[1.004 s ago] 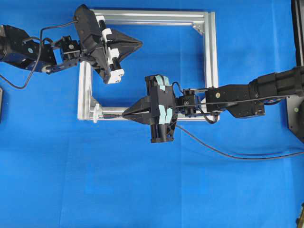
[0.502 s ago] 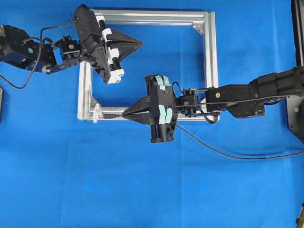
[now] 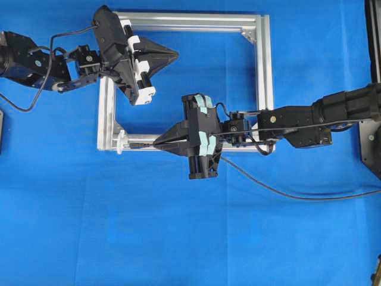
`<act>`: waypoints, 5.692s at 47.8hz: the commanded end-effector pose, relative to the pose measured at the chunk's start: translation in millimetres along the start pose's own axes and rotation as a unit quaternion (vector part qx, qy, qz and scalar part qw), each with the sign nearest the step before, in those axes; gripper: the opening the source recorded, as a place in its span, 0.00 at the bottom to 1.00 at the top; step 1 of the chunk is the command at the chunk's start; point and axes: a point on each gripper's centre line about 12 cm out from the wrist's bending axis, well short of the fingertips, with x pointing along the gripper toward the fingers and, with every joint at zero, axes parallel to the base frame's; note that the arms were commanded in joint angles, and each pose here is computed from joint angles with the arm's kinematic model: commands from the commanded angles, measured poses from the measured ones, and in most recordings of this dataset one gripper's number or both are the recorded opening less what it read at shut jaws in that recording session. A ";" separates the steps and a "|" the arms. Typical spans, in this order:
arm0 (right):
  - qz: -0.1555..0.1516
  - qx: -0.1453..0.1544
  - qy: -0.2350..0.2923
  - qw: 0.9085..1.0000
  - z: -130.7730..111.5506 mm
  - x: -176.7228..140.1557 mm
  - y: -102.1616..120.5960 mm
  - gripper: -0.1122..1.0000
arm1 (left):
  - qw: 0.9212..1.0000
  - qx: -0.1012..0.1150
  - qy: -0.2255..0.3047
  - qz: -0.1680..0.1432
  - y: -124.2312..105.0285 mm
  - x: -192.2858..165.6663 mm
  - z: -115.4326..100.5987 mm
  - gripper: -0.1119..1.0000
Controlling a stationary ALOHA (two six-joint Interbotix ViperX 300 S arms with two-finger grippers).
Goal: Insert the wire through the string loop located on the left side.
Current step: 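Push the USB plug through the white loop with the right gripper, then move the open left gripper toward the plug emerging from the loop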
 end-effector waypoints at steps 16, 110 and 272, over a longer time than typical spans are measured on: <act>0.001 0.000 -0.020 1.000 18.6 16.1 0.5 0.01 | 1.000 -0.001 -0.022 -0.003 -1.7 -1.5 15.0 0.10; -0.003 0.001 -0.028 1.000 29.4 61.4 -3.6 0.01 | 0.999 0.001 0.042 0.033 26.3 -117.3 -33.4 0.10; -0.002 0.001 -0.037 0.999 31.4 61.7 -3.3 0.01 | 0.971 0.069 0.135 -0.184 -87.0 -145.4 -68.6 0.91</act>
